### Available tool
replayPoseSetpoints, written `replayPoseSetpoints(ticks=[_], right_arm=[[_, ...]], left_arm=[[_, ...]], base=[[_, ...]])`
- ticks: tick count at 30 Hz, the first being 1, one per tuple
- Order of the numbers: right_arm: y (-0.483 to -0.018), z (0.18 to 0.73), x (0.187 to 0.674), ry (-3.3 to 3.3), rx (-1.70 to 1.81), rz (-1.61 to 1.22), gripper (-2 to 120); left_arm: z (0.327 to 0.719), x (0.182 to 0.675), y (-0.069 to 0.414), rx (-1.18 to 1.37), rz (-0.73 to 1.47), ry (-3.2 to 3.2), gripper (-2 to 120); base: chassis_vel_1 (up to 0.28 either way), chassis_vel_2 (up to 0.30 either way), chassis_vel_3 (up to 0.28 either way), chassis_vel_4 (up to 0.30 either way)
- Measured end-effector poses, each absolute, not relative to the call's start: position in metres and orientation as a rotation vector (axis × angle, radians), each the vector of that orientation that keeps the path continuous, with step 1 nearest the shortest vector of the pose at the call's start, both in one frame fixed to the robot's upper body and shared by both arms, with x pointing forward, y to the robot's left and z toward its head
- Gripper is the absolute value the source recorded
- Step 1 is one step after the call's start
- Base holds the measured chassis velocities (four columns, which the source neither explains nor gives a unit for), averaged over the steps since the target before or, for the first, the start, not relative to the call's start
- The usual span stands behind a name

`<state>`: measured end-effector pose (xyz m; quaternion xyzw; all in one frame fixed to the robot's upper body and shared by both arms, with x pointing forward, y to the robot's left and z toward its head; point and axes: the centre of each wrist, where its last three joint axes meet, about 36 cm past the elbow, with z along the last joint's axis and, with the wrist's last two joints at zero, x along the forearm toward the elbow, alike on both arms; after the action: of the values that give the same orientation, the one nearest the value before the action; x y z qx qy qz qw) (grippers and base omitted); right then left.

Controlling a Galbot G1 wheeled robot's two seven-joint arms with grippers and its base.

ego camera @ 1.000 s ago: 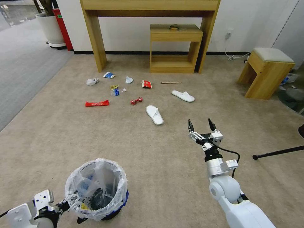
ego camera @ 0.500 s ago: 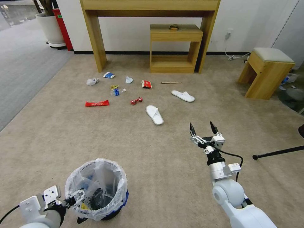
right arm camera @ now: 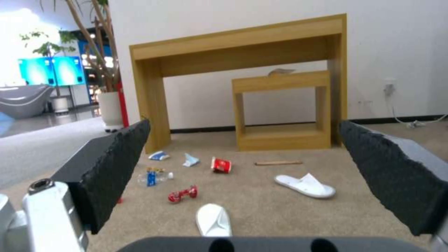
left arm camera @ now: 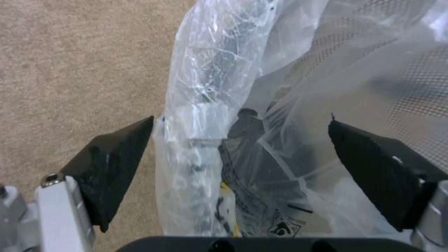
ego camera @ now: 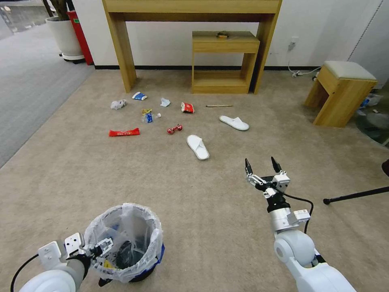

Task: Pick up the trash bin and place the garbage on the floor into it.

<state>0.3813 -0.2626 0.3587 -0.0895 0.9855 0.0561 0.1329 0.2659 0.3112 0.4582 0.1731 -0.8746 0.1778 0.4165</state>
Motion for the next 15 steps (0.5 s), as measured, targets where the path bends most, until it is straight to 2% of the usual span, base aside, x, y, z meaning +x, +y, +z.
replayPoseSetpoints(ticks=[15], right_arm=[[-0.262, 0.354, 0.382, 2.864, -0.248, 0.168, 100]], left_arm=[[0.445, 0.273, 0.317, 0.441, 0.453, -2.165, 100]], base=[[0.0, 0.0, 0.0, 0.0]])
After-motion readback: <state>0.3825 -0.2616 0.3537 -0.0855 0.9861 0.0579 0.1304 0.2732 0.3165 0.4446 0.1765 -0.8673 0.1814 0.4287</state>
